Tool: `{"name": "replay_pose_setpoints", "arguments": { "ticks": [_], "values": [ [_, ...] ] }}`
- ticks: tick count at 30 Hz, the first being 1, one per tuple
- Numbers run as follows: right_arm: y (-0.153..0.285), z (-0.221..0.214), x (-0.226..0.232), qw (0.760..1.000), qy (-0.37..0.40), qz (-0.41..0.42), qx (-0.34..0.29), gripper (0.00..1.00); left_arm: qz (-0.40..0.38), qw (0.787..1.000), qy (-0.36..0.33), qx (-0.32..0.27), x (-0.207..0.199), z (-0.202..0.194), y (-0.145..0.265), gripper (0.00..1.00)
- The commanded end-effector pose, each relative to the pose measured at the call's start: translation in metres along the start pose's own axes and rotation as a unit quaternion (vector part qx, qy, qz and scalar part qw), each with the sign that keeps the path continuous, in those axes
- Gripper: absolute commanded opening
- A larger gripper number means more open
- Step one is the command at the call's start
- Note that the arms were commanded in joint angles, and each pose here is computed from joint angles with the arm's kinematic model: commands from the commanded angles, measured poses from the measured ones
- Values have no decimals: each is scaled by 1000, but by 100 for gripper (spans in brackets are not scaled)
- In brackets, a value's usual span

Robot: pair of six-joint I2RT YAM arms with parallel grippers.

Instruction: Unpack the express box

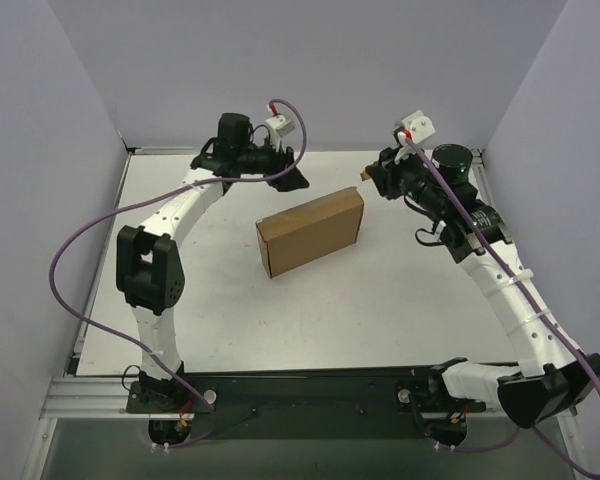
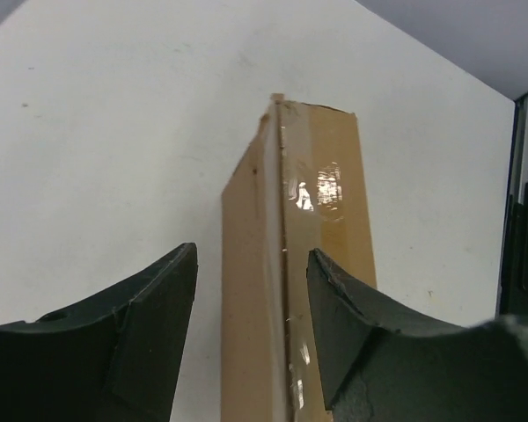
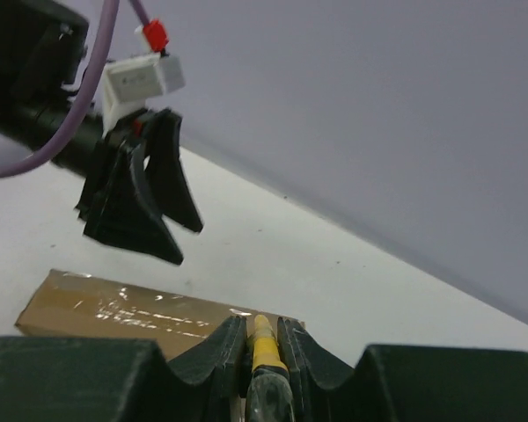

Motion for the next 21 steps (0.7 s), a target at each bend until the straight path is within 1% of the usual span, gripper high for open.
{"name": "replay_pose_setpoints", "arguments": {
  "ticks": [1, 2, 3, 4, 6, 7, 8, 14, 21],
  "values": [
    [-10, -20, -25, 995, -16, -94, 3, 0, -37, 997, -59, -23, -36, 19, -8, 59],
    [-10, -22, -31, 994, -21, -109, 7, 0, -51, 997, -49, -20, -37, 17, -14, 56],
    [-14, -26, -34, 993, -29, -114, 11, 0, -59, 997, -49, -20, -40, 22, -18, 51],
    [-17, -26, -35, 992, -39, -117, 11, 0, -69, 996, -46, -16, -42, 21, -21, 48],
    [-22, -31, -39, 992, -46, -120, 12, 0, -94, 995, -37, -4, -45, 14, -31, 43],
    [-24, -34, -39, 992, -49, -116, 14, 0, -98, 995, -35, -1, -46, 12, -34, 39],
    [-26, -37, -40, 992, -51, -116, 17, 0, -102, 994, -32, 6, -47, 6, -40, 37],
    [-36, -48, -39, 992, -75, -99, 19, 0, -105, 993, -19, 49, -44, -23, -54, 32],
    [-50, -52, -38, 994, -76, -78, 8, 0, -91, 990, -3, 108, -35, -54, -55, 29]
  ]
}}
Point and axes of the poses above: each gripper's point midway between its finger pads, its own y axis back along the fingers, its own x axis along the line the jaws close on, z = x × y, the point moved 10 cm from there along y, back along the fingers, and after that the axes turned 2 degrees about y, right-handed, at the moved point
